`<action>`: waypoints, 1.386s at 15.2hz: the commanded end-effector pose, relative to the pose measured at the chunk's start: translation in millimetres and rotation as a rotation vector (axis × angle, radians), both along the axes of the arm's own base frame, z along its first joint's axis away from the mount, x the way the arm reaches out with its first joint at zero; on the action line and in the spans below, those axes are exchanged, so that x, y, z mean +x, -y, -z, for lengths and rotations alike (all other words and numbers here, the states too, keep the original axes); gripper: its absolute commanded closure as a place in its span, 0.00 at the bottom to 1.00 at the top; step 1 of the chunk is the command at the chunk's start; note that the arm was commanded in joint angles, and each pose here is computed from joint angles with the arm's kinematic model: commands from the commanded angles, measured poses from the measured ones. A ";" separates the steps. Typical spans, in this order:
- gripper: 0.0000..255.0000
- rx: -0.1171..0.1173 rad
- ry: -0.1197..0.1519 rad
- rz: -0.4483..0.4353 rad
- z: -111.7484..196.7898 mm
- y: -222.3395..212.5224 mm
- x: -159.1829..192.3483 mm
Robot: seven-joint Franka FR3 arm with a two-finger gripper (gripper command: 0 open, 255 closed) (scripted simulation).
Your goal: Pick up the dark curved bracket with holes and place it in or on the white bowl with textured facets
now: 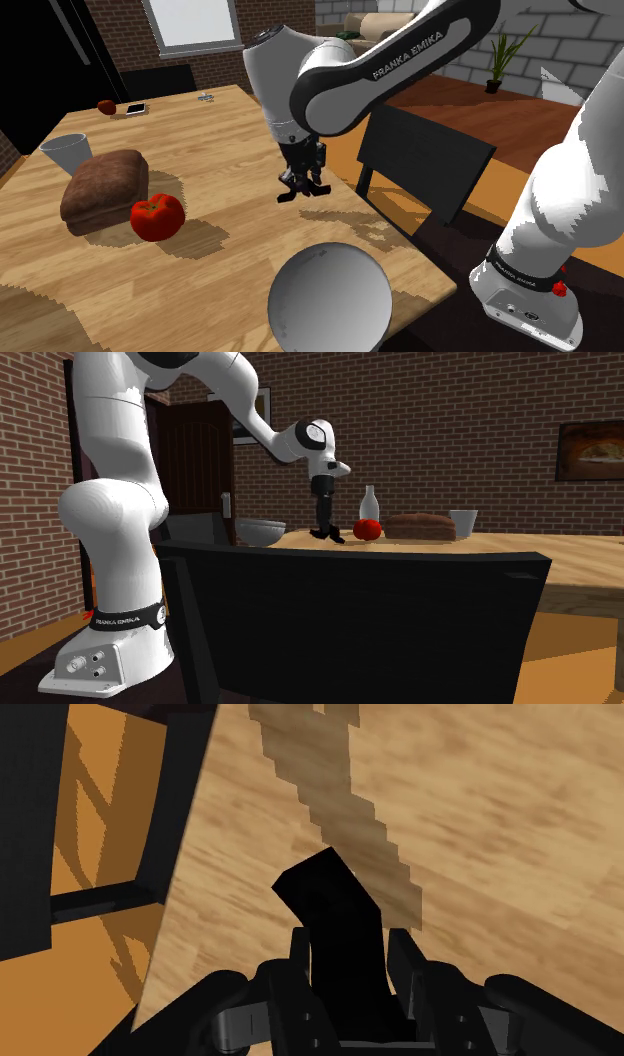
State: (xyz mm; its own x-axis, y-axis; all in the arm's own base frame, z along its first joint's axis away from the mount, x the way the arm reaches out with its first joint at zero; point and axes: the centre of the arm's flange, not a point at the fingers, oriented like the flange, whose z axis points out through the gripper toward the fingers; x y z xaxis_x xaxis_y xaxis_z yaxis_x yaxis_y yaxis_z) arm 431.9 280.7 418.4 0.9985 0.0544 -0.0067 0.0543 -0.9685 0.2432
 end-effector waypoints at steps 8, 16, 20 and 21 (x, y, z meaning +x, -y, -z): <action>1.00 0.000 0.000 0.000 -47.3 0.0 -0.1; 1.00 0.000 0.000 0.000 -89.6 0.0 -0.1; 1.00 0.000 0.000 0.000 -110.7 0.0 -0.1; 1.00 0.000 0.000 0.000 -116.0 0.0 -0.1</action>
